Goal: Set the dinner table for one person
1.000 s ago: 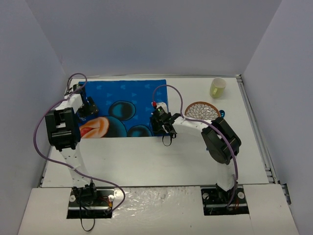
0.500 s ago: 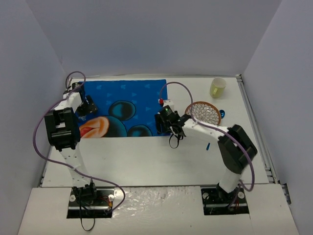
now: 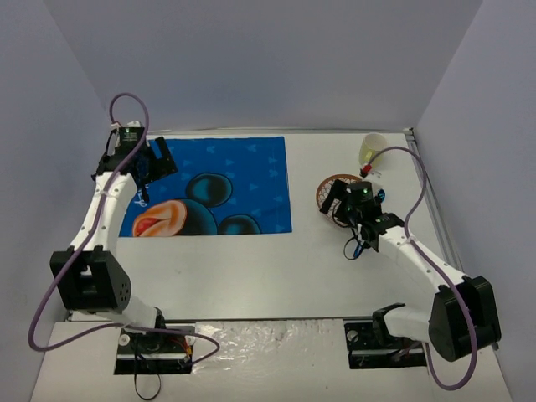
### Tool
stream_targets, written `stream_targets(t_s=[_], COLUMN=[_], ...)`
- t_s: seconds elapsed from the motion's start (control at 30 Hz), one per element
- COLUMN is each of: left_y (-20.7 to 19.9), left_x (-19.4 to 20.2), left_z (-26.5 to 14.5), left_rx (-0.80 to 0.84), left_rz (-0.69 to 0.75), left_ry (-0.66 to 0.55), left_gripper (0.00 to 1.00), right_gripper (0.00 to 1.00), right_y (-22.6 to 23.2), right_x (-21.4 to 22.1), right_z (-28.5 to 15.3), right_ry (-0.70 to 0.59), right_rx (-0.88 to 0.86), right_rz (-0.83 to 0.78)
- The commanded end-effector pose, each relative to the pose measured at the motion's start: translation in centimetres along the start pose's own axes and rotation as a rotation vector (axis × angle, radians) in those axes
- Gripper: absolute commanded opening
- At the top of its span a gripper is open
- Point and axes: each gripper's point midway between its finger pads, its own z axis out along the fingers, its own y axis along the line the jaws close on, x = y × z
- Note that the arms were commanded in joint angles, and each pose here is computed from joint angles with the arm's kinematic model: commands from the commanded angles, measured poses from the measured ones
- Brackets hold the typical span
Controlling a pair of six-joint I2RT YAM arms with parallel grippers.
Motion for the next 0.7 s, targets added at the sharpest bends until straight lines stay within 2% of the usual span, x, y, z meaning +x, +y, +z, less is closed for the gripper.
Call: stream_targets(t_s=[0.0, 0.03, 0.17, 0.27, 0.4, 0.67], left_y=[-3.1, -3.4, -3.6, -3.0, -2.1, -1.3], left_x=[3.1, 3.1, 6.6, 9.6, 11.2, 12.1], left_z=[-3.3, -4.4, -5.3, -4.6, -4.2, -2.8], left_rx=[0.122, 0.148, 0.203, 0.198, 0.187, 0.139], left_rz=[0.113, 0.117, 0.162, 0.196, 0.203, 0.24], left_ry=[-0.035, -0.067, -0.02, 0.031, 0.038, 0.022], left_gripper=[0.97, 0.97, 0.97, 0.97, 0.97, 0.97], right_gripper=[1.0, 1.0, 1.0, 0.95, 0.86, 0.76], right_y=[-2.3, -3.9, -6.7, -7.7, -8.8, -9.0], right_x=[-0.8, -0.5, 0.1, 0.4, 0.4, -0.4], right_z=[-0.6, -0.5, -0.2, 0.2, 1.3, 3.7], right_ry=[-0.042, -0.043, -0.048, -0.046, -0.055, -0.089], right_rx=[-0.01, 0.02, 0.079, 0.097, 0.126, 0.122], right_rz=[0.21, 0.254, 0.38, 0.434, 0.501, 0.587])
